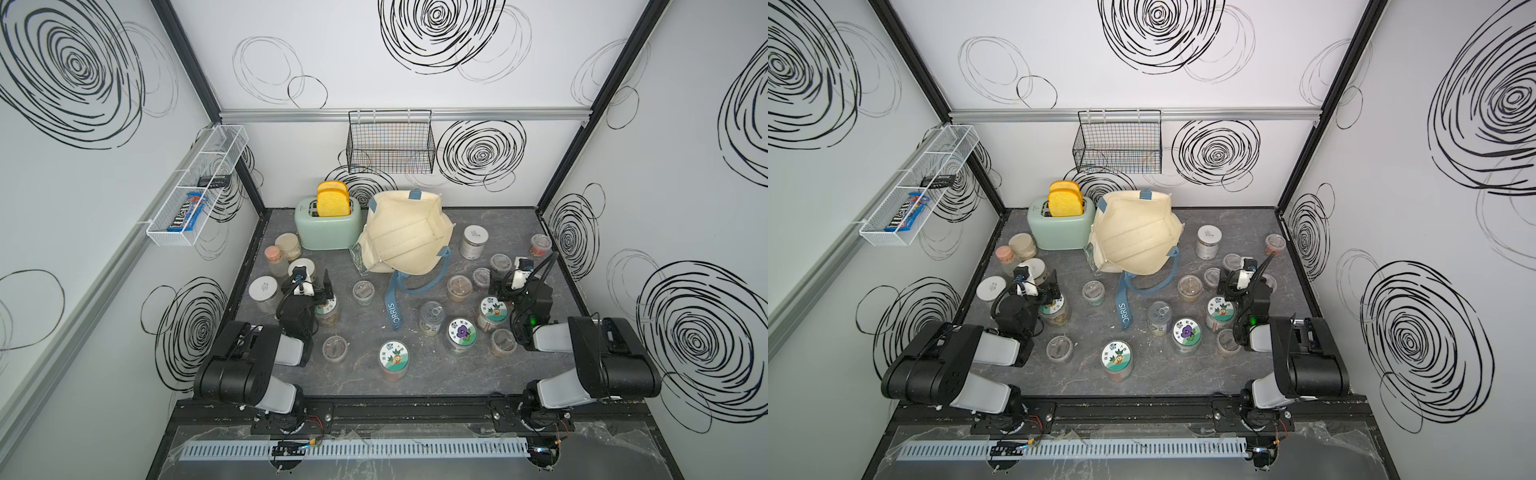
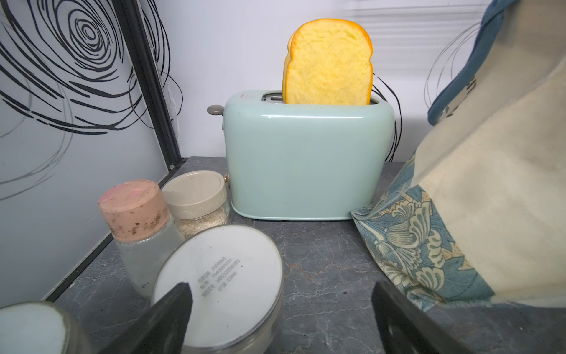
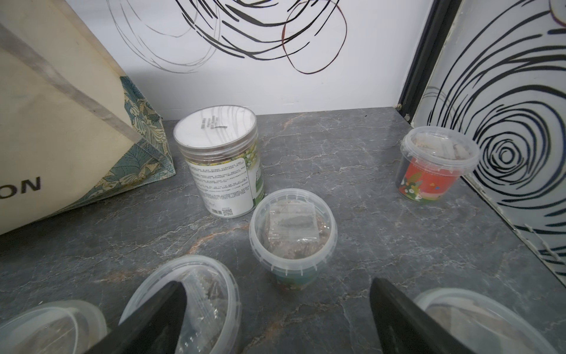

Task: Take out the seed jars from the canvas bag
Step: Reset both arms

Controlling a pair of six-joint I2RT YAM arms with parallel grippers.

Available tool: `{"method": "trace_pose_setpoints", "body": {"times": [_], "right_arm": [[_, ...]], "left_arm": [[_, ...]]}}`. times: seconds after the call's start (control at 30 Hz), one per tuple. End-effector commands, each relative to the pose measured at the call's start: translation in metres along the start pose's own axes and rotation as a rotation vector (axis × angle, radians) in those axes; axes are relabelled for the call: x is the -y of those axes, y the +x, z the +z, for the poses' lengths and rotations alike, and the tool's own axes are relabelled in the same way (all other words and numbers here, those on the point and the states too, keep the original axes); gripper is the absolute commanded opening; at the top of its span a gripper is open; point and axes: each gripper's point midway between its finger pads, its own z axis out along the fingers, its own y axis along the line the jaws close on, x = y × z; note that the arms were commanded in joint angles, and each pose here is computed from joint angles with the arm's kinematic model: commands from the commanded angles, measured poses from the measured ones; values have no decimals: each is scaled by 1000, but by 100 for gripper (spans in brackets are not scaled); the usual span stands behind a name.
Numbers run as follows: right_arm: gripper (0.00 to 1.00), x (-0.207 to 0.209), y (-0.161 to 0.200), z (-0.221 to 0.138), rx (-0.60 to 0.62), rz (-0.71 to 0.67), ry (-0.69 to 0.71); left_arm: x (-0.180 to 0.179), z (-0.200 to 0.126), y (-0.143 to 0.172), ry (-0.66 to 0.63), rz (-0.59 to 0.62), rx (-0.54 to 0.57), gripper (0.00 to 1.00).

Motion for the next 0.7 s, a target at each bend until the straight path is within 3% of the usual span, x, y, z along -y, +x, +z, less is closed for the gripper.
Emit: {"method": "trace_pose_setpoints", "body": {"times": [0.0,0.67], "right_arm": [[97,0,-9,1,27,-8,4],[97,0,-9,2,26,-8,4]], "left_arm": [[1,3,-19,0,4,67,96],[1,3,-19,2,2,68,96]]}}
